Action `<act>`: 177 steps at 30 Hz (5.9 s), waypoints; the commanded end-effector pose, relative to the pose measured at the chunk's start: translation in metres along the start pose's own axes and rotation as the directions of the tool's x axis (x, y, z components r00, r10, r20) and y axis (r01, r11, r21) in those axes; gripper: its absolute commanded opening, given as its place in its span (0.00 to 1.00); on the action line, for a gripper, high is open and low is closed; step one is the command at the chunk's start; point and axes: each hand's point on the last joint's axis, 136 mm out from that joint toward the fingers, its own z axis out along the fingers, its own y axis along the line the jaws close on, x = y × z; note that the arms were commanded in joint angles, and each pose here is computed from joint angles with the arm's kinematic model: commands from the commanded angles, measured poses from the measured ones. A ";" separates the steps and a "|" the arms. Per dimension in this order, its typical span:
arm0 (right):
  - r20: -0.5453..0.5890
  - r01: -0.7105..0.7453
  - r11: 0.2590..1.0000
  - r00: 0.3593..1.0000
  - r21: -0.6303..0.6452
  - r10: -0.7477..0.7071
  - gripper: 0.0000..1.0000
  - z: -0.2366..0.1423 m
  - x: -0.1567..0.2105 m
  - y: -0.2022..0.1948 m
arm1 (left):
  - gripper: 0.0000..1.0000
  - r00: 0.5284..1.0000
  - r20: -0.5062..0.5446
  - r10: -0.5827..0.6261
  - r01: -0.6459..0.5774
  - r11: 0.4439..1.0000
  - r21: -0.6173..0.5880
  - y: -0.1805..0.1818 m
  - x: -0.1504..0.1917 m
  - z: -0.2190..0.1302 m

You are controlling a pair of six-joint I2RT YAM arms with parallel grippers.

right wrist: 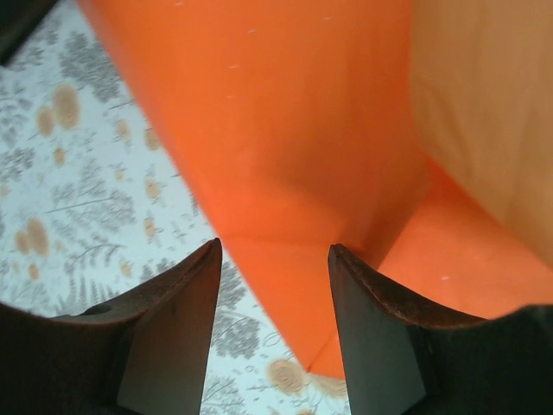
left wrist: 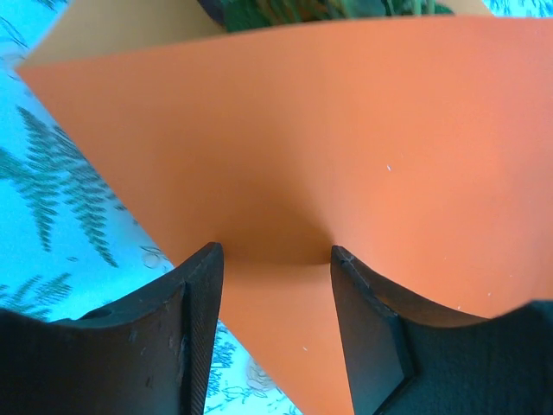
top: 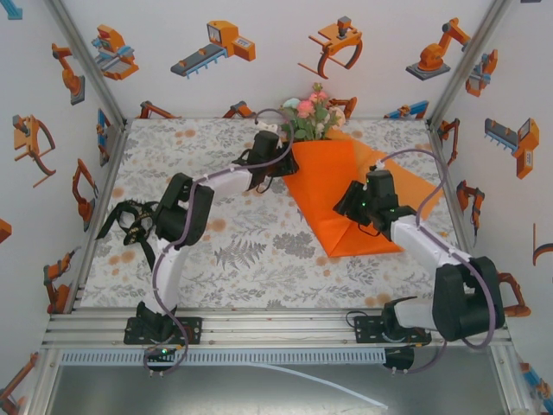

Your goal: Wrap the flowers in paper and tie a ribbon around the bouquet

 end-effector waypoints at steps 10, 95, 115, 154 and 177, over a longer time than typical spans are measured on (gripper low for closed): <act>-0.142 0.008 0.999 0.990 -0.038 -0.014 0.50 0.044 0.041 -0.029 | 0.52 0.998 -0.062 -0.022 0.017 0.997 -0.076 0.046 -0.011 0.034; -0.024 -0.549 0.829 0.832 0.111 0.554 0.67 -0.017 -0.005 -0.139 | 0.79 0.921 -0.082 0.380 -0.361 0.914 0.186 -0.089 0.127 -0.130; -0.155 -0.436 0.875 0.898 -0.209 0.411 0.95 -0.047 0.095 -0.052 | 0.73 0.862 -0.224 0.455 -0.431 0.890 0.149 -0.075 0.185 -0.112; 0.008 -0.546 0.814 0.829 -0.197 0.559 0.74 -0.080 0.119 -0.052 | 0.71 0.885 -0.196 0.422 -0.412 0.907 0.087 -0.069 0.169 -0.118; -0.019 -0.334 0.940 0.943 -0.067 0.333 0.54 -0.046 0.132 -0.046 | 0.71 0.889 -0.210 0.407 -0.397 0.914 0.087 -0.068 0.174 -0.115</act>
